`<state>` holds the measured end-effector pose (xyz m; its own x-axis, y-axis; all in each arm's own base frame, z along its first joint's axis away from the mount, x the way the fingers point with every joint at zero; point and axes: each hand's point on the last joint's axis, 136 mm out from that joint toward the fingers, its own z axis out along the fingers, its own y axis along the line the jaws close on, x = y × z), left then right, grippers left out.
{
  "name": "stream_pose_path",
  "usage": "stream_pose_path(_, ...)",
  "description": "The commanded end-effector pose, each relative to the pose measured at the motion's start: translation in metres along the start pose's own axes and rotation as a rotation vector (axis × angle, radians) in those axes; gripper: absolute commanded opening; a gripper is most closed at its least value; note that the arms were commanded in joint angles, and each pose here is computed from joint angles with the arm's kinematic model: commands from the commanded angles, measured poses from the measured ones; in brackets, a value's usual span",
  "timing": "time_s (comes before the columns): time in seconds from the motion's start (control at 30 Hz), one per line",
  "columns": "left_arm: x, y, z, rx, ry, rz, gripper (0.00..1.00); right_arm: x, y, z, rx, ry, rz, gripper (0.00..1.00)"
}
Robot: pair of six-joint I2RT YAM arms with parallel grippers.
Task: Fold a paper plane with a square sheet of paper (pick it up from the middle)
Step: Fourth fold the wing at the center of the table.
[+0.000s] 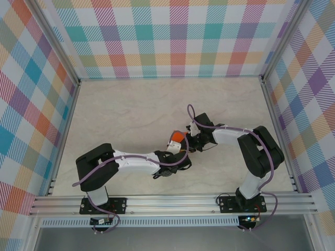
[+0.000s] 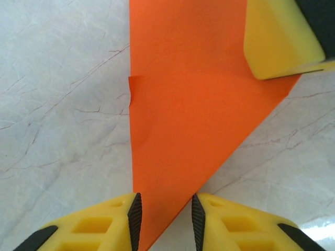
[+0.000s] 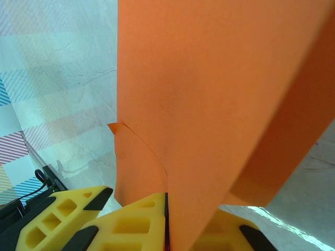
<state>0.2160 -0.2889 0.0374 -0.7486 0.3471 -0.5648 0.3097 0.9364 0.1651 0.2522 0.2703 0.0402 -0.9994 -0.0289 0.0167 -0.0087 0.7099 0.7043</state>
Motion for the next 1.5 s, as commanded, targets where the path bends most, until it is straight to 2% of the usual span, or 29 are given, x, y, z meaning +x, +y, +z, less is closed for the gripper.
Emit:
stream_pose_path(0.0, -0.006, -0.007, -0.012, 0.073, -0.039, -0.008, 0.37, -0.001, 0.002, 0.002, 0.011, 0.011, -0.010, 0.09)
stream_pose_path(0.23, -0.010, -0.015, -0.020, 0.162, -0.075, -0.022, 0.45, -0.001, 0.000, 0.002, 0.018, 0.010, -0.007, 0.09)
stream_pose_path(0.43, -0.014, -0.017, -0.037, 0.269, -0.135, -0.064, 0.61, -0.002, -0.001, 0.004, 0.023, 0.011, -0.005, 0.09)
stream_pose_path(0.6, -0.019, 0.007, -0.059, 0.297, -0.226, -0.129, 0.74, -0.003, -0.001, 0.004, 0.029, 0.011, -0.007, 0.09)
stream_pose_path(0.77, -0.024, 0.052, -0.073, 0.176, -0.326, -0.197, 0.78, -0.004, -0.001, 0.003, 0.031, 0.010, -0.007, 0.09)
stream_pose_path(0.83, -0.025, 0.056, -0.077, 0.188, -0.373, -0.158, 0.80, -0.004, 0.000, 0.003, 0.030, 0.010, -0.009, 0.09)
stream_pose_path(0.87, -0.024, 0.057, -0.078, 0.200, -0.398, -0.135, 0.99, -0.005, 0.001, 0.002, 0.029, 0.007, -0.009, 0.09)
stream_pose_path(0.9, -0.025, 0.057, -0.080, 0.213, -0.420, -0.119, 1.00, -0.005, 0.000, 0.002, 0.031, 0.007, -0.009, 0.09)
stream_pose_path(0.97, -0.023, 0.059, -0.081, 0.216, -0.426, -0.090, 1.00, -0.005, 0.000, 0.003, 0.033, 0.007, -0.008, 0.09)
stream_pose_path(1.1, -0.021, 0.070, -0.077, 0.161, -0.370, -0.090, 1.00, -0.005, -0.001, 0.003, 0.036, 0.004, -0.008, 0.09)
stream_pose_path(1.2, -0.014, 0.057, -0.070, 0.240, -0.349, -0.064, 0.99, -0.005, -0.002, 0.004, 0.035, 0.010, -0.005, 0.09)
stream_pose_path(1.27, -0.012, 0.049, -0.067, 0.299, -0.331, -0.050, 0.95, -0.005, -0.001, 0.003, 0.032, 0.008, -0.008, 0.09)
stream_pose_path(1.47, -0.002, 0.033, -0.055, 0.346, -0.247, 0.029, 0.85, -0.006, 0.000, 0.001, 0.037, 0.004, -0.017, 0.09)
